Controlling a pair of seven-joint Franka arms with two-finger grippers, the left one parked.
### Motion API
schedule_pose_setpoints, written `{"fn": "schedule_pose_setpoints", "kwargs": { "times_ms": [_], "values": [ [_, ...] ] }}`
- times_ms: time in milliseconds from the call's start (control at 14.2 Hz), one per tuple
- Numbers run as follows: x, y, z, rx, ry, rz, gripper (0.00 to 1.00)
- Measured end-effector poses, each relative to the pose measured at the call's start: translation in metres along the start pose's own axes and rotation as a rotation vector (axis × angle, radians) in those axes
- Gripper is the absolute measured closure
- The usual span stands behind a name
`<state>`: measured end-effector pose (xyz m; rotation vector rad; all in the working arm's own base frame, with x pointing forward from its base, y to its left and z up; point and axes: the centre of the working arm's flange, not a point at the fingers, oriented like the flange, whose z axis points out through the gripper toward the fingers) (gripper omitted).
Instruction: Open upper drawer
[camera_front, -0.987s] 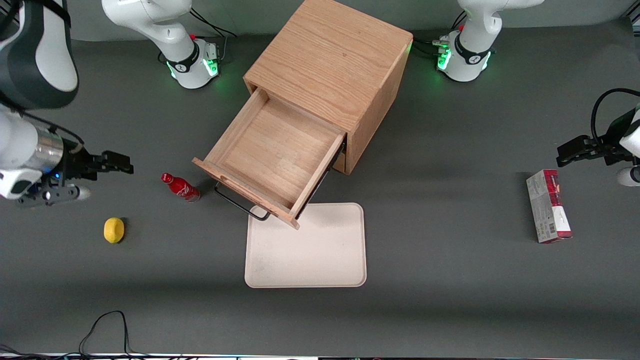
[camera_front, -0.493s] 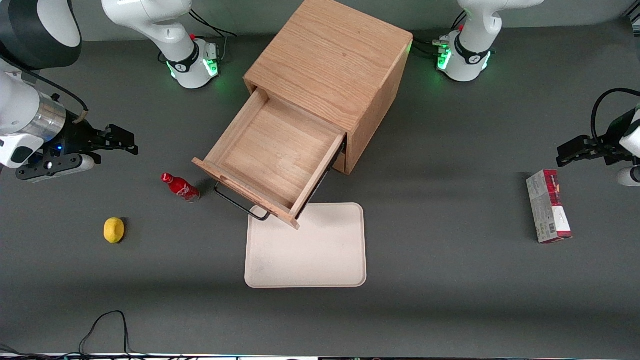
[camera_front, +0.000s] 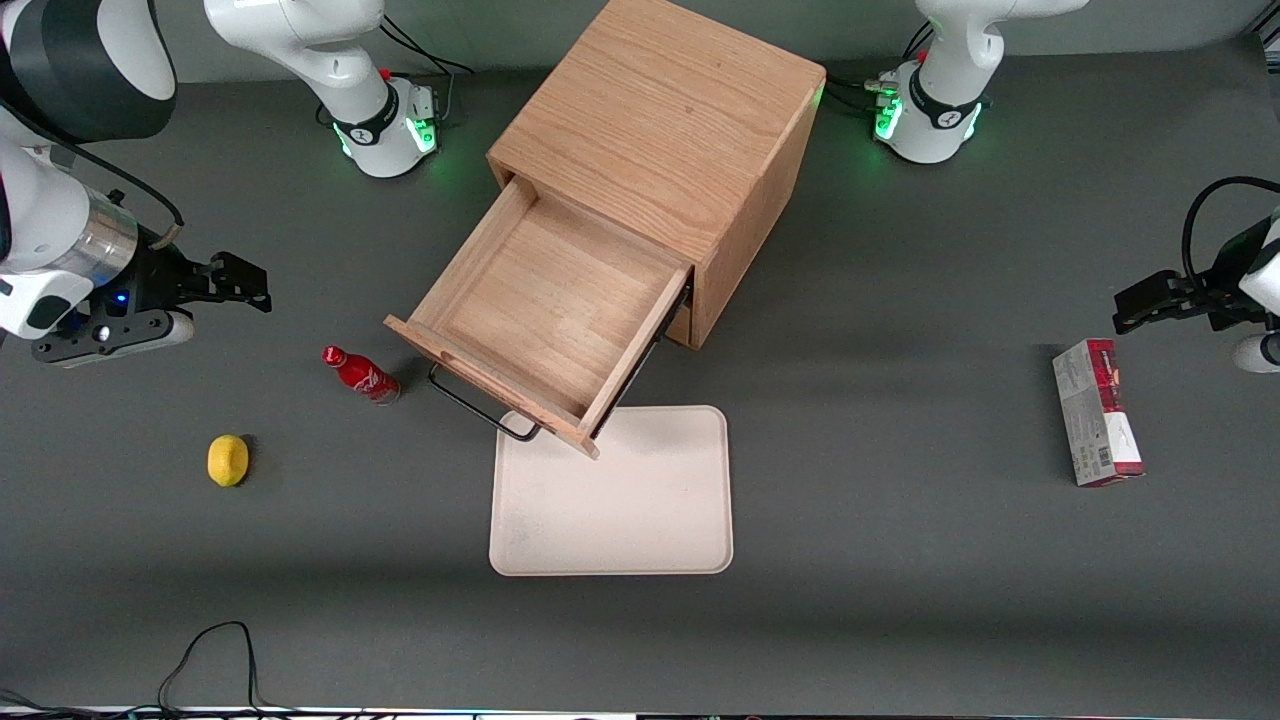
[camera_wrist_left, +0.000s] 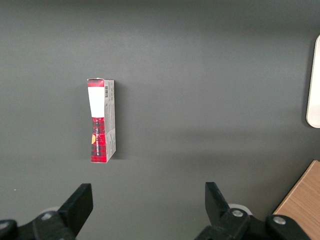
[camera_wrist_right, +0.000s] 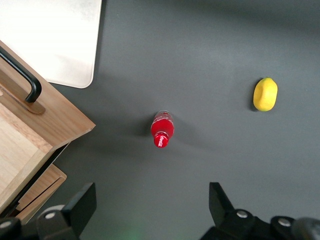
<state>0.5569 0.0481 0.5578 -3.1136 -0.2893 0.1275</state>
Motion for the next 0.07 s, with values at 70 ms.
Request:
{"fn": "schedule_pose_setpoints", "kwargs": {
  "times_ms": [70],
  "values": [
    [0.0012,0.0027,0.0002,-0.001,0.000,0.005,0.00]
  ]
}}
